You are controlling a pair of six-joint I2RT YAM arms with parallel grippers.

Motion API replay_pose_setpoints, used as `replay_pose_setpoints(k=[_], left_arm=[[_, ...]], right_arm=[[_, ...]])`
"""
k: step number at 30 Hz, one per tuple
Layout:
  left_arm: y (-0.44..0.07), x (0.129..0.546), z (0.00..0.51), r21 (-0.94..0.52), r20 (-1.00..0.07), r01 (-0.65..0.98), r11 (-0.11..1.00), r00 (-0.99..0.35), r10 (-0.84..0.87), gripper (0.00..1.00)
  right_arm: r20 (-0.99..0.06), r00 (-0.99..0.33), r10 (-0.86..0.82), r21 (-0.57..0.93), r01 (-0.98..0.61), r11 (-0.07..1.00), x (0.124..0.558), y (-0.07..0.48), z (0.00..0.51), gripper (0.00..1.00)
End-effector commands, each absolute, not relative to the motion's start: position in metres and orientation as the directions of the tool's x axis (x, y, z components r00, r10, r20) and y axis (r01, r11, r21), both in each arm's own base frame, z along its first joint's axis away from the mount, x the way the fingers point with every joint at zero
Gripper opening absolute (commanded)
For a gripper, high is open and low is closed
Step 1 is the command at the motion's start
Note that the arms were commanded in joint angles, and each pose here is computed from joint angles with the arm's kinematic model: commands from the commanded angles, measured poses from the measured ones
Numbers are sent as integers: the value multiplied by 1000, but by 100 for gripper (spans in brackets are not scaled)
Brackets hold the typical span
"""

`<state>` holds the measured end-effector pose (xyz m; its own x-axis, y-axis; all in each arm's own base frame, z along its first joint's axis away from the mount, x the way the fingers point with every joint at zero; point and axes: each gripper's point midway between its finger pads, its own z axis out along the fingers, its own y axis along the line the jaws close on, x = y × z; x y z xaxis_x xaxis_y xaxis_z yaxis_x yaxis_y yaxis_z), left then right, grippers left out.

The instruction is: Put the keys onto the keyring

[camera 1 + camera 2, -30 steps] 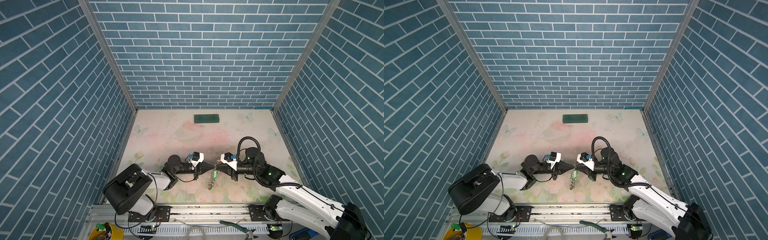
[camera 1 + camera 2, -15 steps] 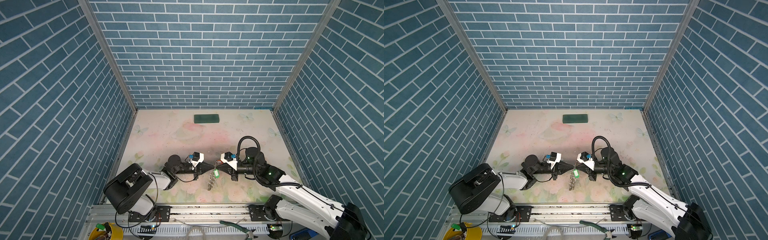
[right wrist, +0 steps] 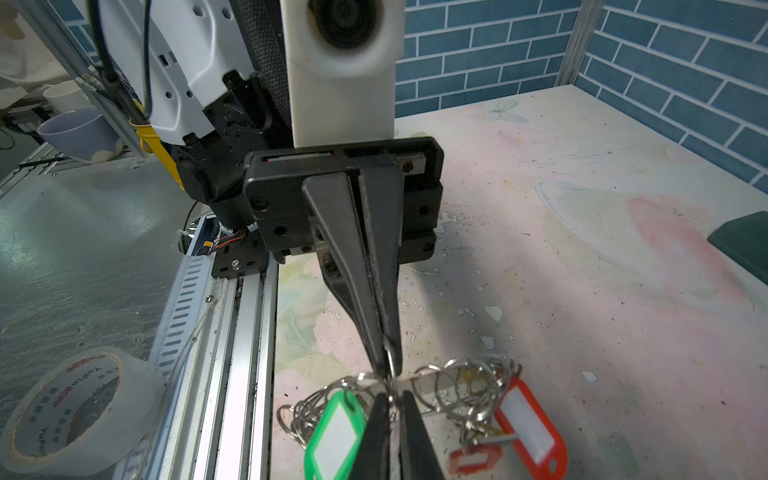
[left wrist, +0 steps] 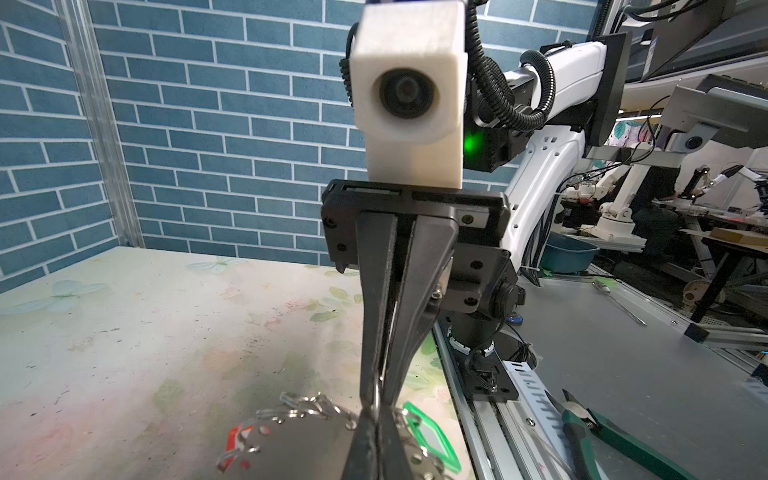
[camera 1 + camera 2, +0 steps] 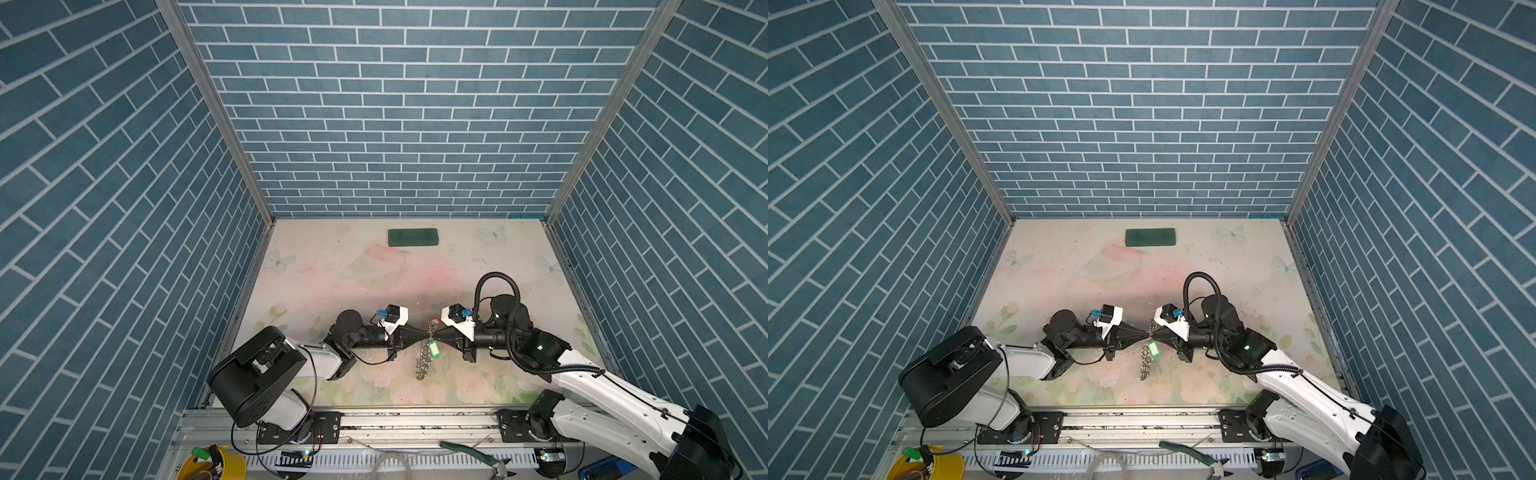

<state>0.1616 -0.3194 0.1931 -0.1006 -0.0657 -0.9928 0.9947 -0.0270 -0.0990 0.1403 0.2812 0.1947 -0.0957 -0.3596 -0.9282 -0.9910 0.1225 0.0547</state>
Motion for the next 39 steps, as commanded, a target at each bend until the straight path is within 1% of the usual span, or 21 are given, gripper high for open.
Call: replay_pose_setpoints(k=[1,4,5,11,13,19,25,30,36,39], left_arm=[[-320,160,200,-62,-994,997,-42,-66,-89,0],[-321,161,197,-65,-995,997,-39,-68,-76,0],[-321,161,196,-65,-995,997,-36,-68,-73,1],[-320,164,191,-69,-997,998,-7,-69,-27,17],[-319,165,189,-69,-998,998,1,-69,-1,19],[-314,167,188,-43,-998,998,40,-45,43,22],[-311,165,193,-28,-998,999,43,-30,48,24],[-312,164,199,-31,-999,999,30,-31,13,24],[-314,162,199,-45,-999,999,9,-45,1,24],[-315,157,200,-46,-999,999,-24,-46,1,24]], right_arm=[[-947,-61,-315,26,-993,115,143,285,221,5],[-945,-68,-319,29,-992,126,145,285,223,0],[-943,-73,-326,32,-991,132,146,285,222,0],[-900,-109,-423,49,-987,151,148,279,214,0],[-881,-118,-458,57,-988,146,147,278,213,0],[-830,-134,-541,87,-990,111,143,277,217,0],[-787,-130,-603,114,-991,65,134,280,221,0],[-774,-113,-623,124,-992,25,128,284,220,0],[-785,-91,-612,124,-992,-12,124,288,225,0],[-787,-84,-611,123,-992,-21,125,291,225,0]])
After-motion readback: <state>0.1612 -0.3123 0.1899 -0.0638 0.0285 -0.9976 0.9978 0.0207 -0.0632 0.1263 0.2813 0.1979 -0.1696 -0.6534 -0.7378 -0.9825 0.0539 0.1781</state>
